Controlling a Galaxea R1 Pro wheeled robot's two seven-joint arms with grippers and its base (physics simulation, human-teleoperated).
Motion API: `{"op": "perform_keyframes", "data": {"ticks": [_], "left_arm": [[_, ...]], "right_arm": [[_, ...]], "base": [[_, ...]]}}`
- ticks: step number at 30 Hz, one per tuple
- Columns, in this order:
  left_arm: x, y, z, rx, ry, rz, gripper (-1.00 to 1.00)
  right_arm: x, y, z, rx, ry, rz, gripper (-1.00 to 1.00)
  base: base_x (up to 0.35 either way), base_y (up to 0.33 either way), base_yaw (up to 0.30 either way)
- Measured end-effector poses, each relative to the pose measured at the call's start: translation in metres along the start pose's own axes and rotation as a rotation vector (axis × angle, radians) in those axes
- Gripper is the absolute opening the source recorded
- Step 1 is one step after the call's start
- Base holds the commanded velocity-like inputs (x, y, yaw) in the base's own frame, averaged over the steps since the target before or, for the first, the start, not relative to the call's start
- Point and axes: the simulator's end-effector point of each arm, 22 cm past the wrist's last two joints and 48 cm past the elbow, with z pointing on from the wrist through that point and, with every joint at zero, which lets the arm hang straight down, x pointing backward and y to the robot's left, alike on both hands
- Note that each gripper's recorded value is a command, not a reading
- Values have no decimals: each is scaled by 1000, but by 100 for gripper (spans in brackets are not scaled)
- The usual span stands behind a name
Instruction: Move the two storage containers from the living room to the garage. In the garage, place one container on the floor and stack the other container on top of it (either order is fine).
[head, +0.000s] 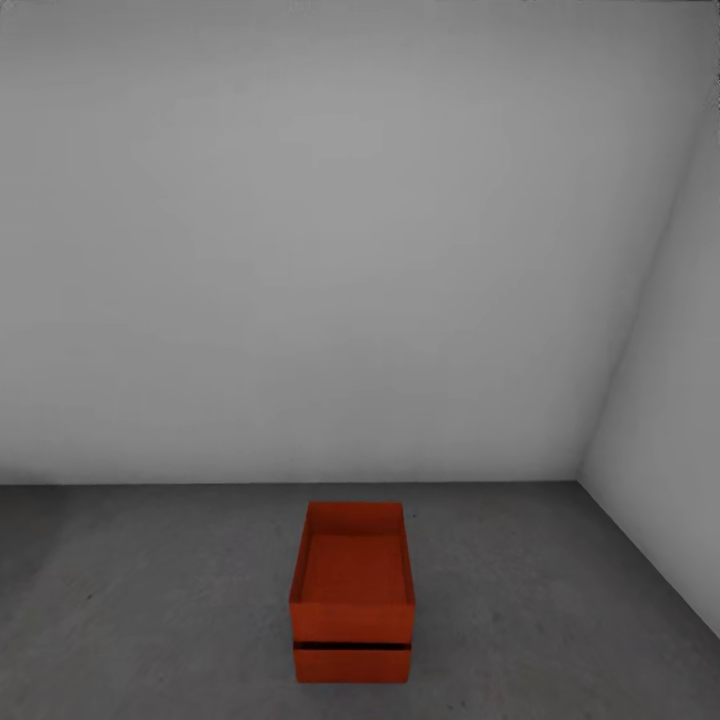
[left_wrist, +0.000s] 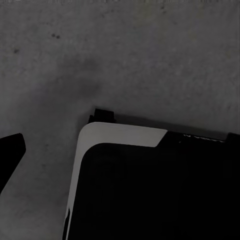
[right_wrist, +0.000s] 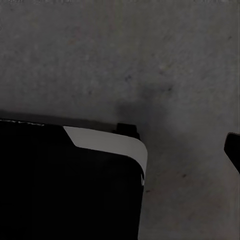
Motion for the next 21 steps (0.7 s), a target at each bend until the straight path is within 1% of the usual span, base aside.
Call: {"op": "perform_keyframes", "data": {"ticks": [8,15,21], "left_arm": [[-5,-1,-1,3,-13,0,100],[-9,-2,-2,6,-24,0,100],[-13,-3,-3,8,-33,0,100]], "right_arm": [[-7,3,-1,-4,-18,-42,100],[-11,6,-2,-9,-27,-19,100],[-14,2,-2,-4,-36,-12,100]], "base": [[0,0,0],[0,0,0],[0,0,0]]}}
